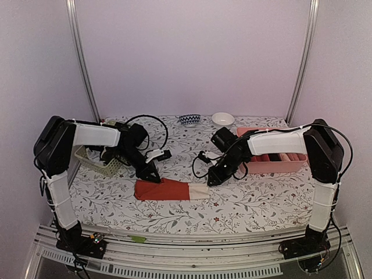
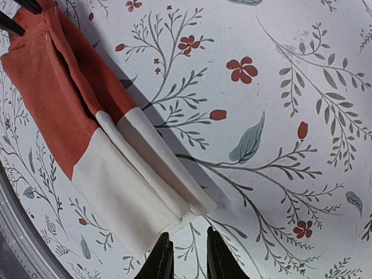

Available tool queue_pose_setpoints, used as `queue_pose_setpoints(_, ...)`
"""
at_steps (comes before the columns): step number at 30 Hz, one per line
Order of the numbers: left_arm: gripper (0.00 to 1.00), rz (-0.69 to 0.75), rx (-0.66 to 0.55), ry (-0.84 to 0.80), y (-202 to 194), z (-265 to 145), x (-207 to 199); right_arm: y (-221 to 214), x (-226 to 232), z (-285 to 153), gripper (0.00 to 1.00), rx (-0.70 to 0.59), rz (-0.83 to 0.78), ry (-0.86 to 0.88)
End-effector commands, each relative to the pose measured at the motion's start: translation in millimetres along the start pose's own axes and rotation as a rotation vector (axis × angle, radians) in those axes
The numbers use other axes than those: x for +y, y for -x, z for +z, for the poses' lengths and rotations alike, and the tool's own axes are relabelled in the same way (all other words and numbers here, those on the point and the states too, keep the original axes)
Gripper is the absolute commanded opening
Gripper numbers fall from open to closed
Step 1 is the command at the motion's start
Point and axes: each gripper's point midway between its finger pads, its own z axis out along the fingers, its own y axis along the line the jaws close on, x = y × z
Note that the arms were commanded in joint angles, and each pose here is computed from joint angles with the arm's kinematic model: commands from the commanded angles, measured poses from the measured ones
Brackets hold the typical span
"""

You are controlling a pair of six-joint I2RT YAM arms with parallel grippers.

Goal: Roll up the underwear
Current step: Smooth out the underwear at the center of the board.

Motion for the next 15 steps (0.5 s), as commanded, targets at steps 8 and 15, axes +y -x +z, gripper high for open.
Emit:
queue_pose_setpoints(8, 0.34, 0.037, -0.01, -0.023, 4, 9, -5, 10, 3, -8, 0.21, -0.034, -0.015, 0.009)
queue_pose_setpoints(15, 0.34, 0.009, 0.042, -0.046, -12, 33, 0, 8, 3, -8, 0.21, -0.029, -0.012, 0.011)
